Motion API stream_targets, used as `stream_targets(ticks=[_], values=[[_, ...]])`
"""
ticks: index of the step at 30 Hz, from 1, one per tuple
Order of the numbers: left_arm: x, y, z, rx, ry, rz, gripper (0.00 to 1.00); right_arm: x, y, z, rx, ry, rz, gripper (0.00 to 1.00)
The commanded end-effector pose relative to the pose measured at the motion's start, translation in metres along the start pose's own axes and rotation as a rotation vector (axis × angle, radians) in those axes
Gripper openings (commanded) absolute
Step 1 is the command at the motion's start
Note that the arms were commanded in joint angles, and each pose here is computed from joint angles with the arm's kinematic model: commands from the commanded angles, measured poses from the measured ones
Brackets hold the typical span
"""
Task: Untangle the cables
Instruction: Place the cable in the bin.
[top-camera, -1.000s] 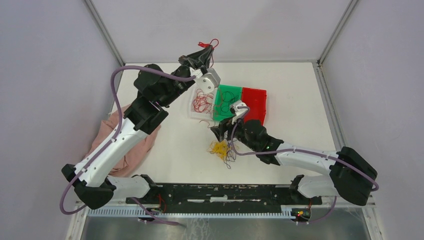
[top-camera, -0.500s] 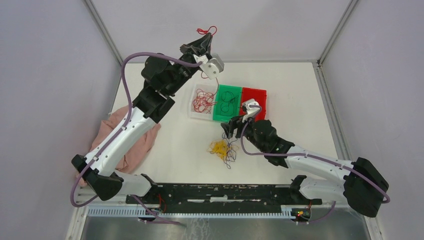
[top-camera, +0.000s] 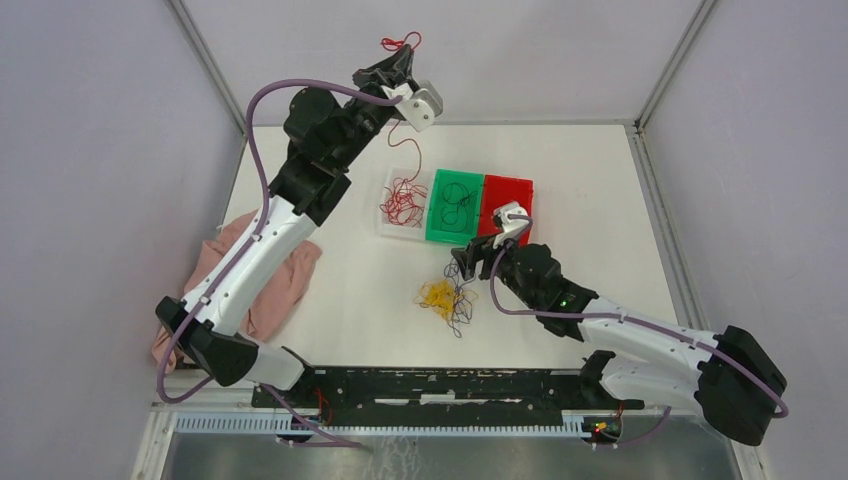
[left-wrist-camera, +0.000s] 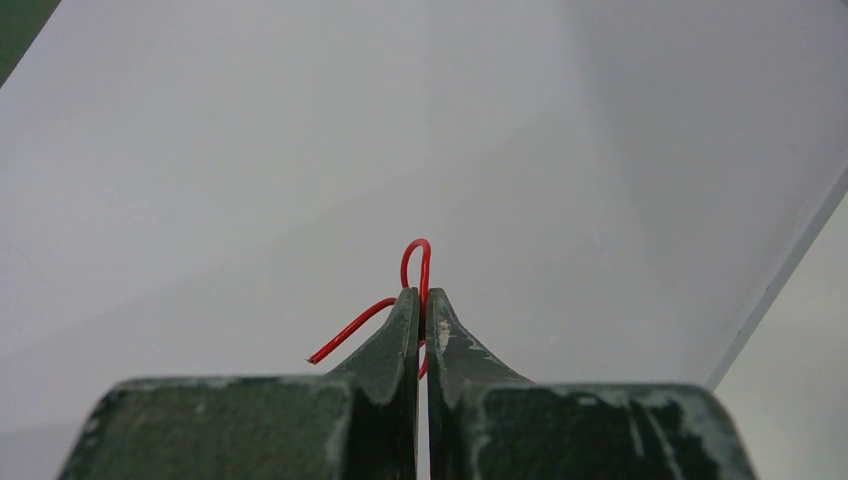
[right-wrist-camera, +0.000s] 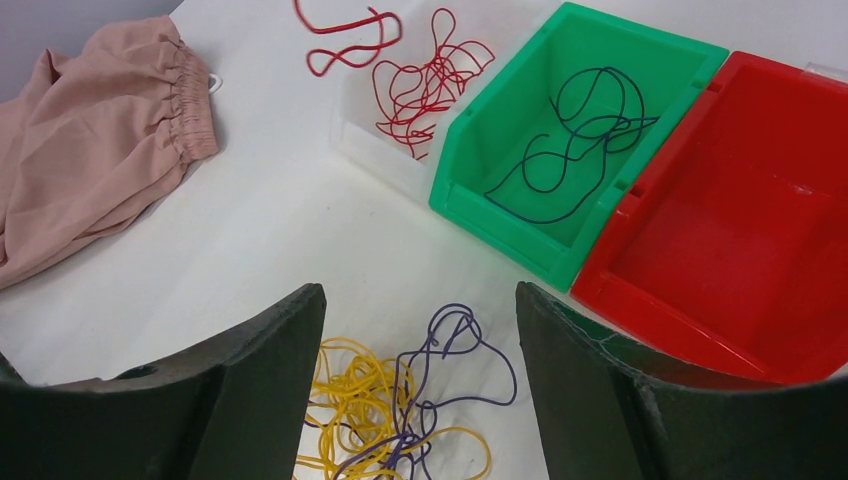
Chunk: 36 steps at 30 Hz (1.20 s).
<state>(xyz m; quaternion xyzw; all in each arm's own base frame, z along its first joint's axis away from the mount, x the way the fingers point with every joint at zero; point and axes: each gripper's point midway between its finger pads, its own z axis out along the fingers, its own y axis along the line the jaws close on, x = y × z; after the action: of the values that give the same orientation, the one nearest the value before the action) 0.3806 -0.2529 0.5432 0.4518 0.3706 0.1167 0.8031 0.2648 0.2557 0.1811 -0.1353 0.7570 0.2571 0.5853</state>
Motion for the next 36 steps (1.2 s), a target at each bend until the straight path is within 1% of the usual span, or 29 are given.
stream_targets(ticks=[1,10,15,20,24,29,32,36], values=[[-0.008,0.033,0.003,-0.082,-0.046,0.042,0.03,-0.012,-0.002,-0.004,0.006,-0.045,0.021,0.76],[0.015,0.016,0.011,-0.047,-0.015,0.040,0.03,-0.012,-0.008,-0.010,0.024,-0.051,0.018,0.76],[0.042,0.001,0.016,-0.018,0.037,0.049,0.03,-0.010,-0.012,-0.013,0.035,-0.055,0.013,0.76],[0.084,-0.021,0.016,0.026,0.132,0.051,0.03,-0.008,-0.016,-0.014,0.048,-0.056,0.018,0.76],[0.118,-0.053,0.010,0.103,0.228,0.011,0.03,-0.007,-0.018,-0.014,0.053,-0.057,0.019,0.76],[0.155,-0.102,-0.002,0.251,0.341,-0.021,0.03,-0.006,-0.019,-0.013,0.054,-0.056,0.019,0.76],[0.175,-0.117,-0.006,0.284,0.390,-0.029,0.03,-0.004,-0.021,-0.014,0.061,-0.054,0.016,0.76],[0.197,-0.134,-0.007,0.319,0.444,-0.092,0.03,-0.003,-0.026,-0.014,0.074,-0.051,0.016,0.76]])
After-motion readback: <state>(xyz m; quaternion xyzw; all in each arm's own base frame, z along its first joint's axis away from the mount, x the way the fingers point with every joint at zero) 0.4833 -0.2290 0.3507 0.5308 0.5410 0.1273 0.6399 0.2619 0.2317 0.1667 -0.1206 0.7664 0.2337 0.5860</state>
